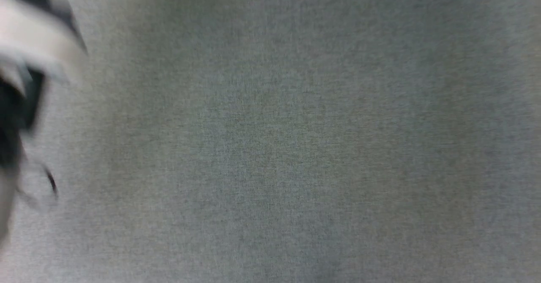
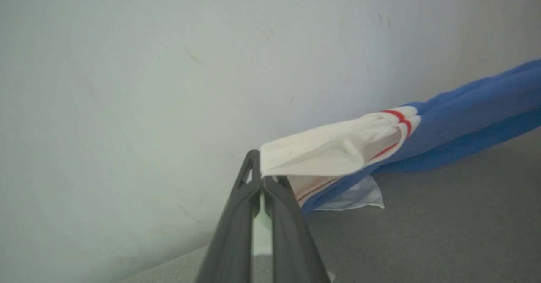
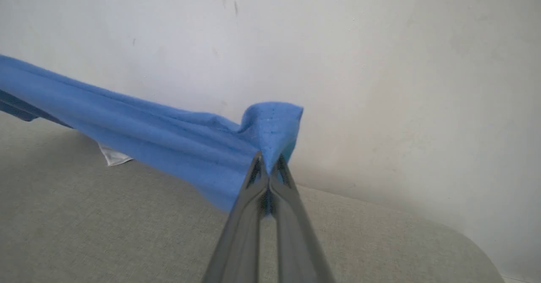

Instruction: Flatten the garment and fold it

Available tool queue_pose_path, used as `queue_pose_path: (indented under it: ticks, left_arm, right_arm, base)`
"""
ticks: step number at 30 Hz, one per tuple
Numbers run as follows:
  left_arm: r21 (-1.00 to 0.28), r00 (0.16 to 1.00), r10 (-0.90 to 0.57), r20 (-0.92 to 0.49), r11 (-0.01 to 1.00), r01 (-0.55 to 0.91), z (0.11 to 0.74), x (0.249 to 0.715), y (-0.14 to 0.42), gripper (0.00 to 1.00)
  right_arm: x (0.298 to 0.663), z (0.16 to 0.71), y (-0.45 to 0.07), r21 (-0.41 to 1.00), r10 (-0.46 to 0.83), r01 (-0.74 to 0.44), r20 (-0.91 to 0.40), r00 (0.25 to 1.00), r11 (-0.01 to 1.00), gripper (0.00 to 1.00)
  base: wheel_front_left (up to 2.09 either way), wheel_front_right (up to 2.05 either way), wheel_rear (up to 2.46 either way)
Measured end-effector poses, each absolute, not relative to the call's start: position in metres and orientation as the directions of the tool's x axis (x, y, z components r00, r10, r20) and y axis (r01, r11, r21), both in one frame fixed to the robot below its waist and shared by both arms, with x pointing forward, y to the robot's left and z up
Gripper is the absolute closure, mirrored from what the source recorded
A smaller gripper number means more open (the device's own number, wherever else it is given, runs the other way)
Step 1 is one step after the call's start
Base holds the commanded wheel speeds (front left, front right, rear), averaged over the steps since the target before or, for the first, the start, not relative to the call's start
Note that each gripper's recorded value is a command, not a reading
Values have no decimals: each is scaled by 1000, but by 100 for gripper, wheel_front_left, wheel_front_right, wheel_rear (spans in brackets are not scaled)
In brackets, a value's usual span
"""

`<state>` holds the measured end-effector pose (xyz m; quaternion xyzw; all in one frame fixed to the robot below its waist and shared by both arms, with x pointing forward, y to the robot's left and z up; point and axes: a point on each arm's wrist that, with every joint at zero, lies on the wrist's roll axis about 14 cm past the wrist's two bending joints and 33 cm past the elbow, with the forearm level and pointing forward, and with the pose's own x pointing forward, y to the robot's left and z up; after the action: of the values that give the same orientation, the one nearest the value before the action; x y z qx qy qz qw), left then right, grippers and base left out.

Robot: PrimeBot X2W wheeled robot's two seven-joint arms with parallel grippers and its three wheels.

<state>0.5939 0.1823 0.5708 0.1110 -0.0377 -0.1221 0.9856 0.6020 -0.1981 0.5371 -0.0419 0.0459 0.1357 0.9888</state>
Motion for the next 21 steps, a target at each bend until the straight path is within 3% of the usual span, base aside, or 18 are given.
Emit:
queue_pose_path:
  ticks: [11,16,21]
  left_arm:
    - [19,903,-289,-318,950,311,491,444,163,100]
    - [-59,769,-304,-563,942,330,441,368,158,100]
    - [-171,604,-348,-717,928,331,413,298,146,100]
  right_arm:
    - [456,469,-199,152,239,-197,-350,906,969,100]
    - [400,448,-194,182,260,-196,-468,844,964,100]
    - [358,437,-193,209,281,-196,-553,784,958,100]
  base:
    - [0,0,0]
    - [0,0,0]
    - [0,0,0]
